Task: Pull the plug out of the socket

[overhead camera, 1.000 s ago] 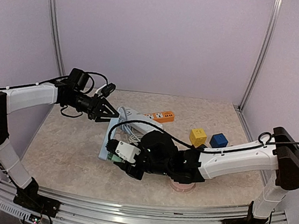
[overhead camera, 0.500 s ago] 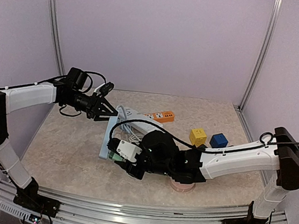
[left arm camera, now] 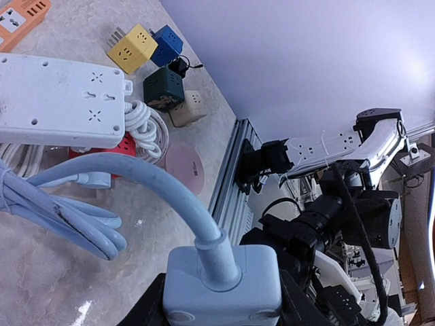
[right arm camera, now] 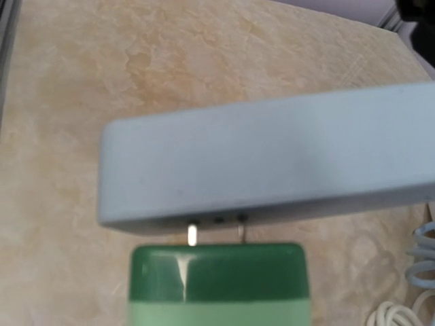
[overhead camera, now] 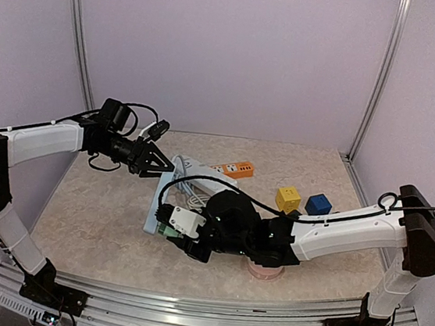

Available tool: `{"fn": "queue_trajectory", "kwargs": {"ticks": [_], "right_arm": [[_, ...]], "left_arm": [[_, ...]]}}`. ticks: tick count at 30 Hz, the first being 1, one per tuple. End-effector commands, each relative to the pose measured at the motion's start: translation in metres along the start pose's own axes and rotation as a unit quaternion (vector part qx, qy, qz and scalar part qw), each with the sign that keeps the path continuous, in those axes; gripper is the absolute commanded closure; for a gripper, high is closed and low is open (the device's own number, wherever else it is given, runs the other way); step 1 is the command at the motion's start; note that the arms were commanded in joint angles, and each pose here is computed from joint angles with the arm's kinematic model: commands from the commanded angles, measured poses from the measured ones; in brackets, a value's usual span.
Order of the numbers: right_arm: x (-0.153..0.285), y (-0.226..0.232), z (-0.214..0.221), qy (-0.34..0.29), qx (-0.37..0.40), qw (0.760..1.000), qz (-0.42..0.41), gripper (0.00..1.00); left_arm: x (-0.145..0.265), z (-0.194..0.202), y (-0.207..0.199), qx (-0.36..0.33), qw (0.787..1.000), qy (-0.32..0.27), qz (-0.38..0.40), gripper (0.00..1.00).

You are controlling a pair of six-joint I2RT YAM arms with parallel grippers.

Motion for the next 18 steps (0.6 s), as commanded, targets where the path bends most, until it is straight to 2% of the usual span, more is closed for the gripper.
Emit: {"fn": "queue_trajectory", "kwargs": {"ticks": [1,9,18], "right_arm": [[0.015,-0.015,-0.026,-0.042,0.005,0.999,0.008,1.00],[0.013,-0.020,-0.028,-0.045,0.014,0.999,0.013,1.00],[0.016,-0.019,-0.019,-0.034,-0.002,0.999,0.013,1.00]], "left_arm": [[0.002,-0.014,-0.030,-0.109,0.994,-0.017,0.015,0.79],[-0.005,-0.011,-0.026,-0.103,0.994,-0.007,0.017,0.79],[0.008,-0.018,-0.024,-0.102,0.994,-0.028,0.002,0.79]]}}
Point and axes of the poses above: each gripper's point midway between its finger pads, its own x axis back along the fingers, its own y axis along the line the jaws close on, z = x × y, the point moved 4 cm from there along x, back along the fingers, and after that the axes turned 7 degrees about x, right-handed, at the moved point
